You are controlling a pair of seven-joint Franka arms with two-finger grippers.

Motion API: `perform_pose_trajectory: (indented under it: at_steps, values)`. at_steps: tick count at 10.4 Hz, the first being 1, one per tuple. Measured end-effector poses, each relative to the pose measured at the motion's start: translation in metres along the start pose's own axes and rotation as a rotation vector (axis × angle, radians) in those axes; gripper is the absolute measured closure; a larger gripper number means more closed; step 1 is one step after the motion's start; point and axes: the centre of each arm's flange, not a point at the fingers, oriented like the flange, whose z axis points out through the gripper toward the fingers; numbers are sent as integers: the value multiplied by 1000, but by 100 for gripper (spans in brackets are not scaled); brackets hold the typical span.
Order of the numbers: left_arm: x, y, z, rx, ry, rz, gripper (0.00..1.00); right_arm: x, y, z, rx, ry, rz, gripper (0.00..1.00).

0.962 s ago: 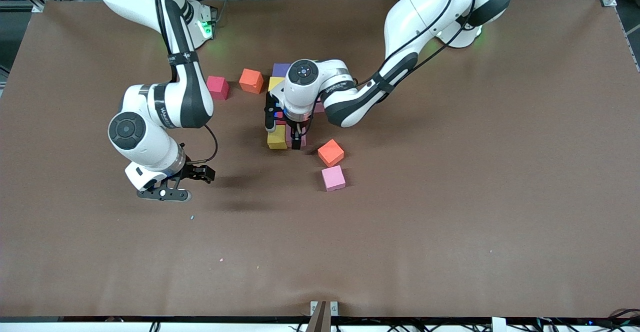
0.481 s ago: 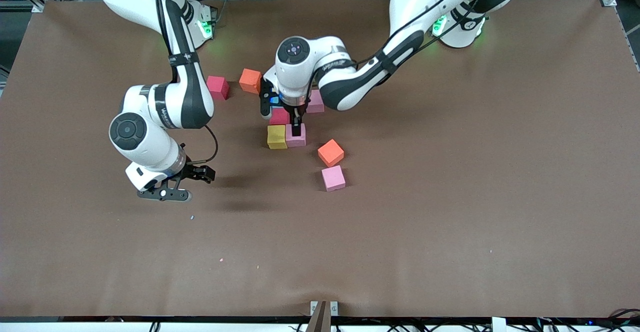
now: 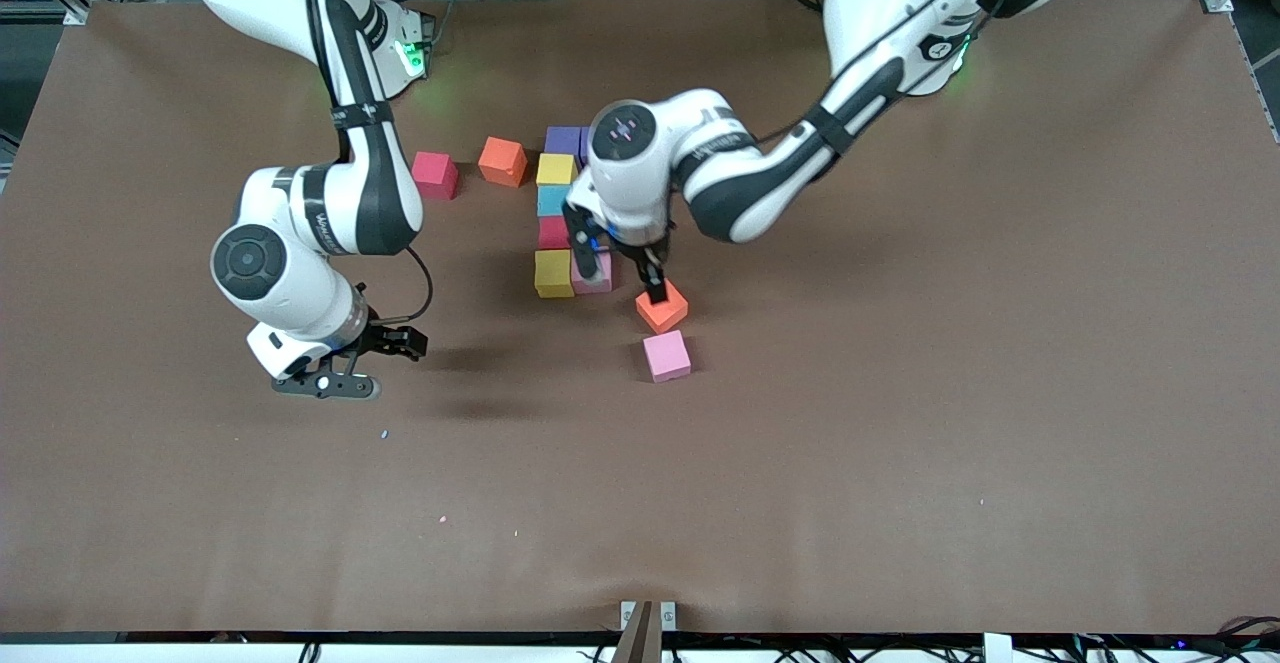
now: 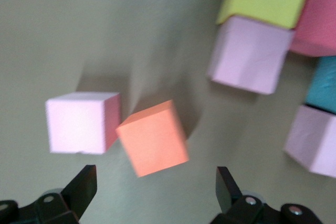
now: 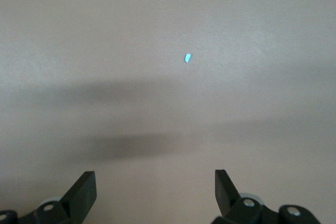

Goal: Arrange 11 blocks into digit 3

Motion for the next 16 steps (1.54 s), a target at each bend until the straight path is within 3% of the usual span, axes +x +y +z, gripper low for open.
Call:
perform_pose_trajectory:
  at_steps: [2, 6, 8, 10, 16]
  values:
    - [-12, -24, 5, -2, -3, -78, 0, -7, 33, -26, 4, -52, -39, 0]
    - [-20, -41, 36, -36, 15, -222, 1, -23, 53, -34, -61, -139, -79, 0]
    - [-15, -33, 43, -54, 18, -319, 8, -22, 60, -32, -64, -137, -70, 0]
    - [-9, -26, 46, -67, 43, -392, 5, -20, 69, -32, -60, -131, -78, 0]
    - [-3, -8, 74, -101, 26, -393, 1, -18, 93, -13, -10, -158, -92, 0]
